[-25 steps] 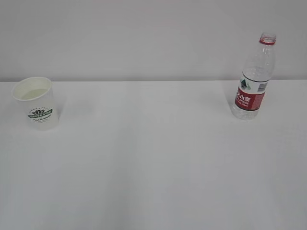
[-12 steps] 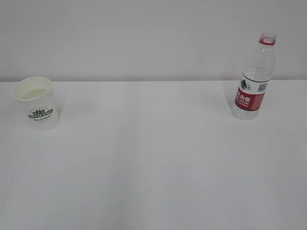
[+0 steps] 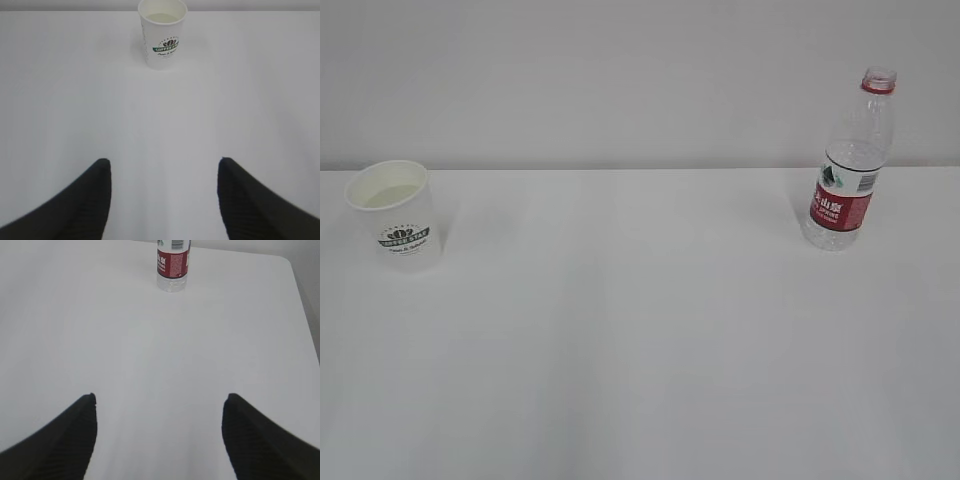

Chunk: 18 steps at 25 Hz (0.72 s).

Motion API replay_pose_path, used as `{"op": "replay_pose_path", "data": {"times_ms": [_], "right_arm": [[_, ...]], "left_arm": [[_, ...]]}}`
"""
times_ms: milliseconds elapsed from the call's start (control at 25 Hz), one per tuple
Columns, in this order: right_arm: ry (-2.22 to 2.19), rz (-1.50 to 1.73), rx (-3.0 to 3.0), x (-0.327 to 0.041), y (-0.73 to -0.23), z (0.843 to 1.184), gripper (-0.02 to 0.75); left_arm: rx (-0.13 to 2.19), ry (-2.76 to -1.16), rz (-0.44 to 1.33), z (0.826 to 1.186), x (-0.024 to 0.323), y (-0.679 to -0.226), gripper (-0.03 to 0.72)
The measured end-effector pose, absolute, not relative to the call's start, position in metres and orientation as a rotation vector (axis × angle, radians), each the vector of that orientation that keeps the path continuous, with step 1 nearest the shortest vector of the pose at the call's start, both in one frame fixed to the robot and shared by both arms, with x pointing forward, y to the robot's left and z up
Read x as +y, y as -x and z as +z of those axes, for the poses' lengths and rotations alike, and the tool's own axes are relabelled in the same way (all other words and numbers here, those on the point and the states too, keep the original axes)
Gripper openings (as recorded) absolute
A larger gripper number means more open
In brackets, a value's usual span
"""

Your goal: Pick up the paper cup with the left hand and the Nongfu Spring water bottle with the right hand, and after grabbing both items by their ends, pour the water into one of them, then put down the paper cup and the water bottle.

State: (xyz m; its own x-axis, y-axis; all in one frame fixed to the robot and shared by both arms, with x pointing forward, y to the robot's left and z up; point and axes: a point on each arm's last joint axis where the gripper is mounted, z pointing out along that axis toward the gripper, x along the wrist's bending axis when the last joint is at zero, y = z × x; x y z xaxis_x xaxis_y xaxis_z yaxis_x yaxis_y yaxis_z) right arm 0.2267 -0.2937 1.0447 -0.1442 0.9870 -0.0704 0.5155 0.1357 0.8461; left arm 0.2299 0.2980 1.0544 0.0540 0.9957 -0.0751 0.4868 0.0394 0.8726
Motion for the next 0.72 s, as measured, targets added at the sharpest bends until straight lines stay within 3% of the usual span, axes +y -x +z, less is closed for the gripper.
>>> {"op": "replay_pose_path", "data": {"times_ms": [720], "right_arm": [[-1.454,0.902,1.750,-0.2937,-0.2267,1.0447,0.587]], "left_arm": [[1.539,-1.554,0.828,1.0545,0.2980,-0.2299,0.484]]}}
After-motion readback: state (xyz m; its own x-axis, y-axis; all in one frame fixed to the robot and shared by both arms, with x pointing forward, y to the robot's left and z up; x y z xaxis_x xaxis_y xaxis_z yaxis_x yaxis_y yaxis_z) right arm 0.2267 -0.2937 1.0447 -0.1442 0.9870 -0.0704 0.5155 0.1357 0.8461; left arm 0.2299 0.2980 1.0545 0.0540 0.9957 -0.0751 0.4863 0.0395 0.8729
